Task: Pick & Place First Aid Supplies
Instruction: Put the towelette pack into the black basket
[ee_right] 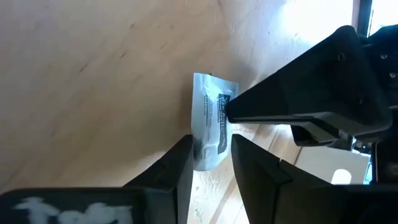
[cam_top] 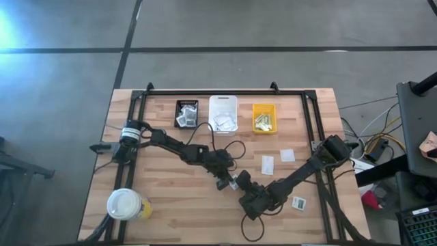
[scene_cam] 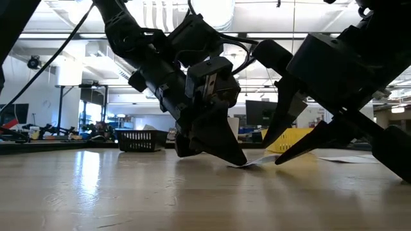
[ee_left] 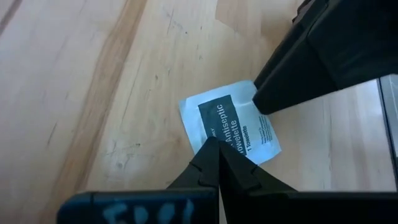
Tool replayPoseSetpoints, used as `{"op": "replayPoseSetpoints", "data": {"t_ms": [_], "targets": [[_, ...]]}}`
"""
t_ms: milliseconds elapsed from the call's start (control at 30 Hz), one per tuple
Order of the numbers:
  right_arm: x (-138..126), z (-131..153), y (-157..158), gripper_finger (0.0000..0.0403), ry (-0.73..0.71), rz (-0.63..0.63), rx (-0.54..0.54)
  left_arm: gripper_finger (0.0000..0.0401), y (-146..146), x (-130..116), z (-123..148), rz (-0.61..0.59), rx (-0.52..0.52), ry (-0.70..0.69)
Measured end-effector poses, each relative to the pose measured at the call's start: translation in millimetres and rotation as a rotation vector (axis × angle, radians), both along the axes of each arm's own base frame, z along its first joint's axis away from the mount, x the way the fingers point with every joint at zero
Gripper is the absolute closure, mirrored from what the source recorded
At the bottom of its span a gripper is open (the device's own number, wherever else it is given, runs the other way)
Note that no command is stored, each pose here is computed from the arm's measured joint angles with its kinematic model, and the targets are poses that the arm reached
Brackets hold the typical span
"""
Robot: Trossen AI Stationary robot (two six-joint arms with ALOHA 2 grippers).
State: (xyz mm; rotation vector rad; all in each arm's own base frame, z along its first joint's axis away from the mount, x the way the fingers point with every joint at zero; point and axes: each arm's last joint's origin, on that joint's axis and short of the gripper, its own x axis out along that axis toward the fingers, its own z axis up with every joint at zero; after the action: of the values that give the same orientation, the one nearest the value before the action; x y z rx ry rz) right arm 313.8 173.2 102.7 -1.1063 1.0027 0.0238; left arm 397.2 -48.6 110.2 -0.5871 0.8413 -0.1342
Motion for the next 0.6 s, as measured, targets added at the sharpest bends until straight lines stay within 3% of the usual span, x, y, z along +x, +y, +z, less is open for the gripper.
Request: {"op": "replayPoseSetpoints", "data": {"t_ms": [600], "targets": [[11.6,7.8,5.0,0.0324,-0.122,-0.057,0.089,0.0401,1.9,3.2,2.4,0.002,-0.012,-0.046]]}}
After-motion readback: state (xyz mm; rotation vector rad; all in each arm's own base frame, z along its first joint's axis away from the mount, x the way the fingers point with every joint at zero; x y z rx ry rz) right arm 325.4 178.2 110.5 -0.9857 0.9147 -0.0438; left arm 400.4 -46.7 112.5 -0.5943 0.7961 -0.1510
